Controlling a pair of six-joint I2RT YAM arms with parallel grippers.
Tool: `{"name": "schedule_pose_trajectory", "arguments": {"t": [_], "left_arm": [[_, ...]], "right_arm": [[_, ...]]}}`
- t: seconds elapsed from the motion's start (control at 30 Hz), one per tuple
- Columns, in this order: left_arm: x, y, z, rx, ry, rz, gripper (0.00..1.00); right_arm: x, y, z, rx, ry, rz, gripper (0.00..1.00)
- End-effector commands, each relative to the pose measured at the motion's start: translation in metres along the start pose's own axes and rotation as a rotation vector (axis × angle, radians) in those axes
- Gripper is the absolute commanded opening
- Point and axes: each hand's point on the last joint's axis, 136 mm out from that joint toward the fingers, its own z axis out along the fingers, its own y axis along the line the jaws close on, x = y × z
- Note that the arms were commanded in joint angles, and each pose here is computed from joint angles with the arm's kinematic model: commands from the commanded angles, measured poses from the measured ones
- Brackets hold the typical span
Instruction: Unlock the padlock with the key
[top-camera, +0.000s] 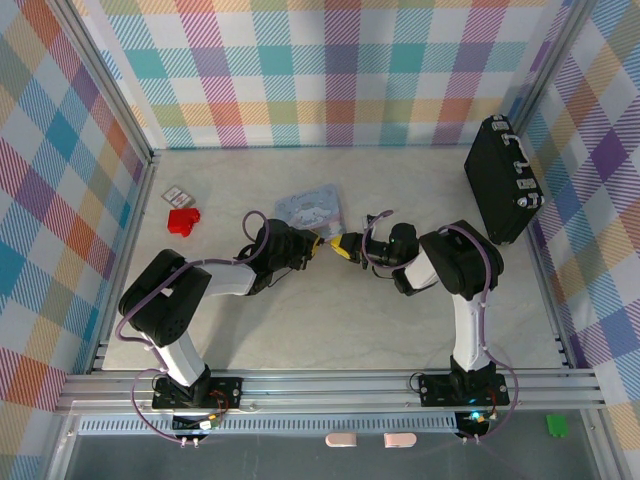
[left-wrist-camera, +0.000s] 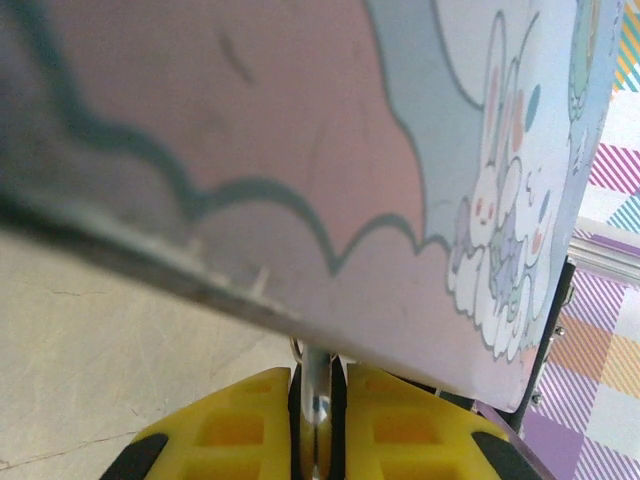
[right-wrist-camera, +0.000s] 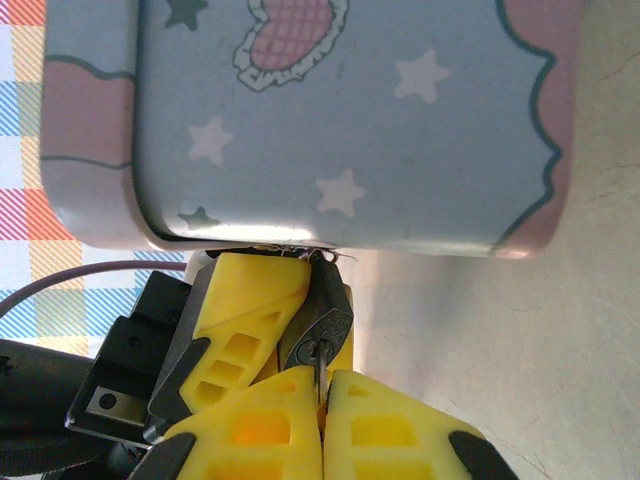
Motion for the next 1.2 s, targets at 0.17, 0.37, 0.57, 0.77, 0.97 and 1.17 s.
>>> {"name": "schedule_pose_trajectory", "arguments": {"t": [0.17,0.37,0.57,0.77,0.97,1.17], "left_arm": [[0.056,-0.036,-0.007,0.081,0.178,0.060,0.01],[0.064,-0.035,-0.006,0.069,0.185,0.083,0.01],[0.068,-0.037,-0.002,0.070,0.192,0.091,0.01],[0.069,-0.039,-0.002,0.075,0.189,0.091,0.01],[0.073,-0.041,-0.003,0.078,0.201,0.093,0.01],[0.082,-0.042,-0.003,0.085,0.234,0.099,0.01]], "right_arm": [[-0.001,0.006,0.013,-0.032,0.006,0.009,0.00],[-0.002,0.004,0.015,-0.029,0.002,0.094,0.00],[0.009,0.002,0.022,-0.024,0.018,0.152,0.00],[0.022,0.002,0.026,-0.014,0.025,0.117,0.00],[0.022,-0.006,0.025,-0.001,0.021,0.100,0.00],[0.018,-0.004,0.025,-0.004,0.005,0.112,0.00]]}}
